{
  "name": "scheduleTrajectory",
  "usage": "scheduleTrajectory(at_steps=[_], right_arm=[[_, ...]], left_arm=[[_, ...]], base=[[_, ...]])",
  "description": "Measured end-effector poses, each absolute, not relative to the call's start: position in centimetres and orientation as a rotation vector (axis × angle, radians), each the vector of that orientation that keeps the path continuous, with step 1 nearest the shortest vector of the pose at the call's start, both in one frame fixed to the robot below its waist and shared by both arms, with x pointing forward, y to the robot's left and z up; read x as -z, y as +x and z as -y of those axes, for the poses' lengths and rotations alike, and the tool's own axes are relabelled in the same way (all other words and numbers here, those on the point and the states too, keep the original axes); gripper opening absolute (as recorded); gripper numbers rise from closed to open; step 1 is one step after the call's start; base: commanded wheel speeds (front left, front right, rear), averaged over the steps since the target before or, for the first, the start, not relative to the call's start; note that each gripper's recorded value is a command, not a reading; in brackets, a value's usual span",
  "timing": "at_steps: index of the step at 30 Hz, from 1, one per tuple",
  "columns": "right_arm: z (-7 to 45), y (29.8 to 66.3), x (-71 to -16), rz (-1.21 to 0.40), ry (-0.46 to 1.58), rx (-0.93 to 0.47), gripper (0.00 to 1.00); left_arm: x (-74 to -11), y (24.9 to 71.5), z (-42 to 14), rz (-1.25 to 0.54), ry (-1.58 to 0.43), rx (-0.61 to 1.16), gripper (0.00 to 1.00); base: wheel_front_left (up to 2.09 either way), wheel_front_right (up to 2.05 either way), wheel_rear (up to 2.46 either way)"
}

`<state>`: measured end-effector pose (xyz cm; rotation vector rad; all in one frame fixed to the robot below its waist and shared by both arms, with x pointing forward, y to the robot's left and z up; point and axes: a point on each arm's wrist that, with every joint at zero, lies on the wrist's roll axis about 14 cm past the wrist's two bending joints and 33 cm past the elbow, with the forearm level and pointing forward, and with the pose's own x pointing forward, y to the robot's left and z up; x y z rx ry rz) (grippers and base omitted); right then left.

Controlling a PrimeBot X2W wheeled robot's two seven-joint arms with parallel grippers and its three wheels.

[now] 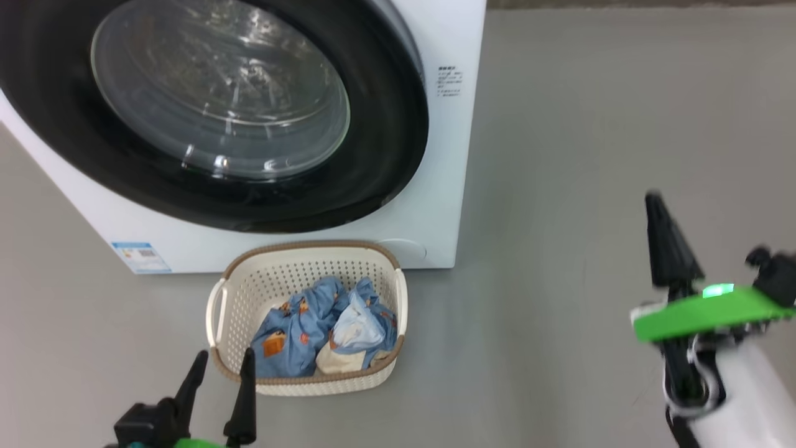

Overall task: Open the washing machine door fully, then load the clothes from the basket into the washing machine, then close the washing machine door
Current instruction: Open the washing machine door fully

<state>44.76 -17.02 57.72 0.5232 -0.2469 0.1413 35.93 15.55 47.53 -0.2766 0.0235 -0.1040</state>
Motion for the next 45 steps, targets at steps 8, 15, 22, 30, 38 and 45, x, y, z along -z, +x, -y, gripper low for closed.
scheduleTrajectory(at_steps=[8,15,22,30,38,45], right_arm=[[15.0,49.2,-62.4,0.342,0.726,-0.226,0.0],[13.5,52.9,-65.6,0.376,0.925,-0.31,0.0],[10.9,56.7,-65.7,0.241,1.094,-0.418,0.0],[6.6,59.7,-63.8,-0.043,1.15,-0.601,0.0],[4.1,61.9,-60.7,-0.267,1.14,-0.696,0.0],[1.7,63.0,-58.7,-0.408,1.121,-0.769,0.0]], left_arm=[[-47.5,37.0,-15.5,-0.023,-0.286,0.098,1.0],[-47.5,37.7,-16.6,-0.021,-0.292,0.062,1.0],[-47.0,38.5,-17.2,-0.032,-0.293,0.041,1.0],[-46.2,39.2,-17.8,-0.053,-0.298,0.021,1.0],[-45.1,39.9,-17.8,-0.081,-0.322,0.013,1.0],[-44.7,40.7,-17.8,-0.092,-0.32,0.017,1.0]], base=[[0.0,0.0,0.0],[0.0,0.0,0.0],[0.0,0.0,0.0],[0.0,0.0,0.0],[0.0,0.0,0.0],[0.0,0.0,0.0]])
